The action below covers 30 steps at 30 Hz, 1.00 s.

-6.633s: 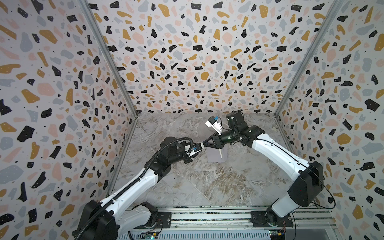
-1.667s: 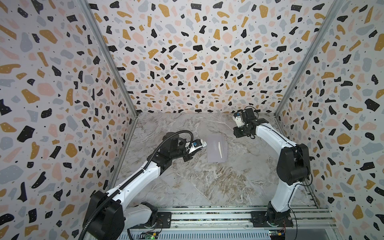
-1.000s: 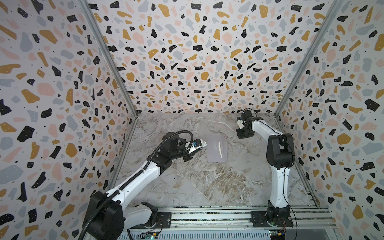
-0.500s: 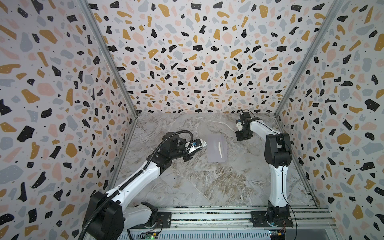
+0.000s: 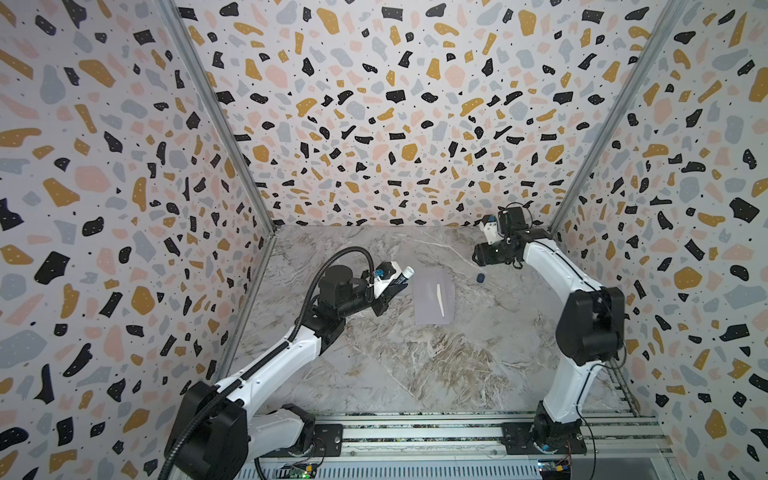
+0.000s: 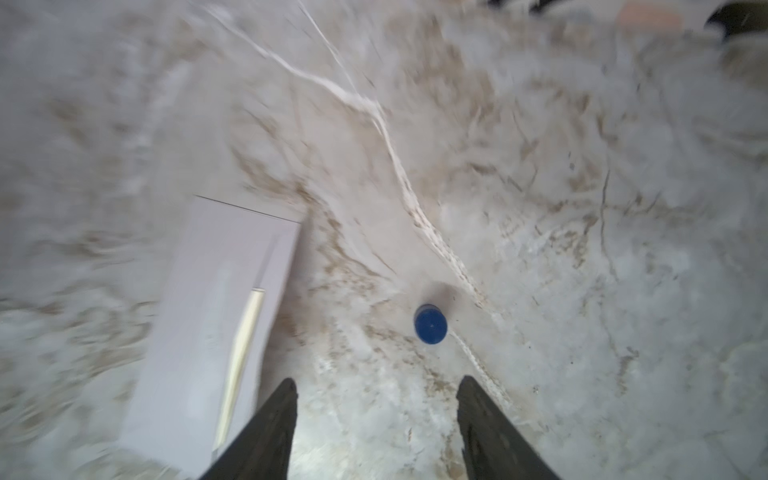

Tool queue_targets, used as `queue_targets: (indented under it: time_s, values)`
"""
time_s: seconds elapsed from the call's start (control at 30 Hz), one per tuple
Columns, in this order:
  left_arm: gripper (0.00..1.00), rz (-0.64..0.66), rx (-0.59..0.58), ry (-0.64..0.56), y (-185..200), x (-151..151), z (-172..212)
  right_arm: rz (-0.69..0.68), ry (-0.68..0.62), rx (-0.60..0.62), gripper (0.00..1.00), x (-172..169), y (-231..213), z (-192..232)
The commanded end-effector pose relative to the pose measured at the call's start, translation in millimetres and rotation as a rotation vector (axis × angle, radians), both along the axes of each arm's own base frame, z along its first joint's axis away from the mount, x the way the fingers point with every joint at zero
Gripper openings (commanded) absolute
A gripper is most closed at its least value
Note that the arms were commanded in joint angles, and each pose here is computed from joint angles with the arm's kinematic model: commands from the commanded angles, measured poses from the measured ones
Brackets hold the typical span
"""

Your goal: Place the letter into the envelope and seal it

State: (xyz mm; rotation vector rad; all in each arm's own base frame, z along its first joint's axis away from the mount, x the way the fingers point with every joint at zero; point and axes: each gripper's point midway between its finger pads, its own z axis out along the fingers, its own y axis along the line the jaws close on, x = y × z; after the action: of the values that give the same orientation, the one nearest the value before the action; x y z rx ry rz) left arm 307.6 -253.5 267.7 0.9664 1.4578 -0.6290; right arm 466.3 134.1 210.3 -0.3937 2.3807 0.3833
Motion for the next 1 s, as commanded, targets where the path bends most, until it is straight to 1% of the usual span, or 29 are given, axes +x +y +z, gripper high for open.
queue_targets:
  time_s: [0.0,0.1,0.17,0.2,0.27,0.33,0.57,0.67,0.8,0.87,0.97]
  values:
    - [0.00,-0.013,-0.234,-0.064,0,-5,53,0.183,-0.181,0.280,0.69,-36,41,83]
    - [0.00,-0.016,-0.280,-0.062,0,-6,58,0.341,-0.265,0.475,0.76,-79,65,126]
    - [0.00,-0.025,-0.303,-0.056,-1,-6,61,0.432,-0.310,0.577,0.81,-106,80,148]
    - [0.00,-0.030,-0.318,-0.050,-2,-6,62,0.469,-0.332,0.608,0.82,-118,88,157]
    - [0.00,-0.042,-0.347,-0.038,-3,-7,65,0.537,-0.370,0.623,0.85,-137,107,168]
    - [0.00,-0.052,-0.363,-0.028,-6,-7,67,0.570,-0.392,0.608,0.86,-148,125,172]
    - [0.00,-0.093,-0.362,-0.022,-17,-14,68,0.651,-0.394,0.625,0.87,-163,174,180]
    - [0.00,-0.101,-0.361,-0.022,-19,-16,68,0.660,-0.384,0.634,0.83,-162,183,179]
    - [0.00,-0.098,-0.359,-0.023,-18,-15,69,0.688,-0.369,0.644,0.72,-165,195,177]
    - [0.00,-0.097,-0.356,-0.019,-19,-15,68,0.707,-0.367,0.648,0.69,-169,199,177]
    - [0.00,-0.096,-0.356,-0.017,-19,-15,68,0.723,-0.357,0.650,0.61,-172,206,175]
